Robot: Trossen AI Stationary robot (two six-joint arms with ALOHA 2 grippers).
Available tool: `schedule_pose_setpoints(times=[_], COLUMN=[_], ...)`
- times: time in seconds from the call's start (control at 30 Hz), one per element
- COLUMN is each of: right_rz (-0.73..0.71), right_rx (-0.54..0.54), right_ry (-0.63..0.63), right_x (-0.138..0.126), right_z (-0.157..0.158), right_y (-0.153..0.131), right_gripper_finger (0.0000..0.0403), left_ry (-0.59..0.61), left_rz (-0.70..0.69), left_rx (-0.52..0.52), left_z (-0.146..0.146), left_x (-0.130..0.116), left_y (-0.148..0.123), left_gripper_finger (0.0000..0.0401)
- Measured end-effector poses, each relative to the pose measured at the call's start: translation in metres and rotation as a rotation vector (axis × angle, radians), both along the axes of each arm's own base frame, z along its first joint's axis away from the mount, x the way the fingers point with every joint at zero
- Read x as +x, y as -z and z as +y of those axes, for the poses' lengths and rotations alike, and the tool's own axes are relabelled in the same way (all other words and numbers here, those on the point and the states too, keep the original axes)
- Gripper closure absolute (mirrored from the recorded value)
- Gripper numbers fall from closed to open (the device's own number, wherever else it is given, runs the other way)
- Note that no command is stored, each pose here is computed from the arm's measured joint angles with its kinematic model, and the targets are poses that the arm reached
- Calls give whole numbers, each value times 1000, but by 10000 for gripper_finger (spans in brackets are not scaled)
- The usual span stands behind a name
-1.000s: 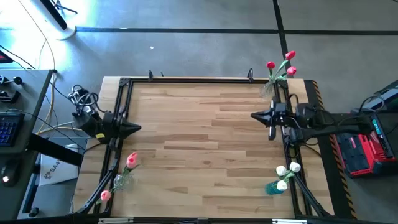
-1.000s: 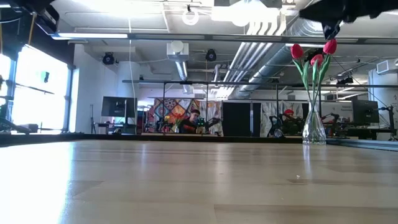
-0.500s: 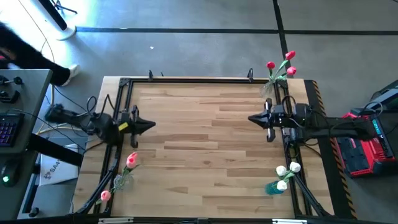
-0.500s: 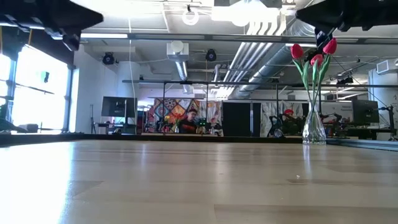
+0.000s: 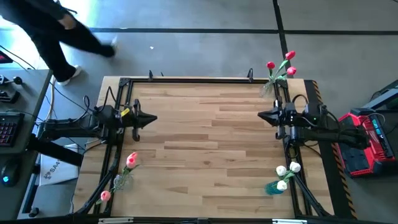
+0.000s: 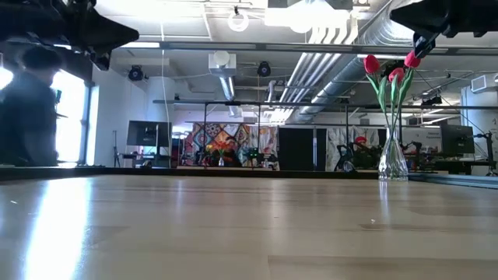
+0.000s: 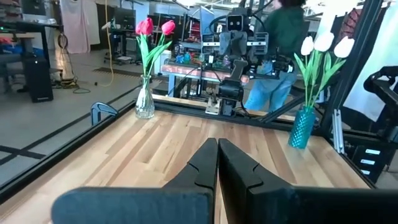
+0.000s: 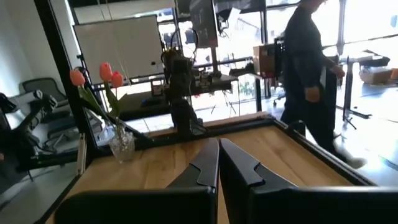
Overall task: Sort flowers into vase by color
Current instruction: Return to Home Position
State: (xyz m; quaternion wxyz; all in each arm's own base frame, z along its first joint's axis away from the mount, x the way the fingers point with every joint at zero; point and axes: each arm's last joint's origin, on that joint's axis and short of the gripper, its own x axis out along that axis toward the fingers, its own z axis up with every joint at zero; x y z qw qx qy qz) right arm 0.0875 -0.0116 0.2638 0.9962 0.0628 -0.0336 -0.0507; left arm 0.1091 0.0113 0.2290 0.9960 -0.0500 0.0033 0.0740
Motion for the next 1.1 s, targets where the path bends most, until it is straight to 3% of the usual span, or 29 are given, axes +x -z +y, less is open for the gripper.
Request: schedule_pose_setpoints(times=[0.13, 0.37, 0.53, 0.8, 0.97, 1.1], right_rz=[5, 6, -17, -57, -197, -195], right_rx=[0, -16, -2, 10, 30, 87], right_ry=[0, 6, 31, 45, 45, 44], right_x=[0, 0, -1, 0, 10, 15], right_z=[0, 0, -1, -1, -3, -4], right_y=[1, 0, -2, -3, 21, 42], right_gripper_finger=[403, 403, 403, 403, 403, 403], left_ry=[-2, -3, -5, -28, -29, -28], left_rz=[0, -29, -118, -84, -91, -93], left_rx=[24, -15, 1, 48, 49, 39], left_z=[0, 0, 0, 0, 0, -1], left_x=[0, 0, -4, -9, -13, -16], left_y=[3, 30, 32, 35, 35, 36], left_gripper_finger=[401, 401, 401, 401, 401, 401])
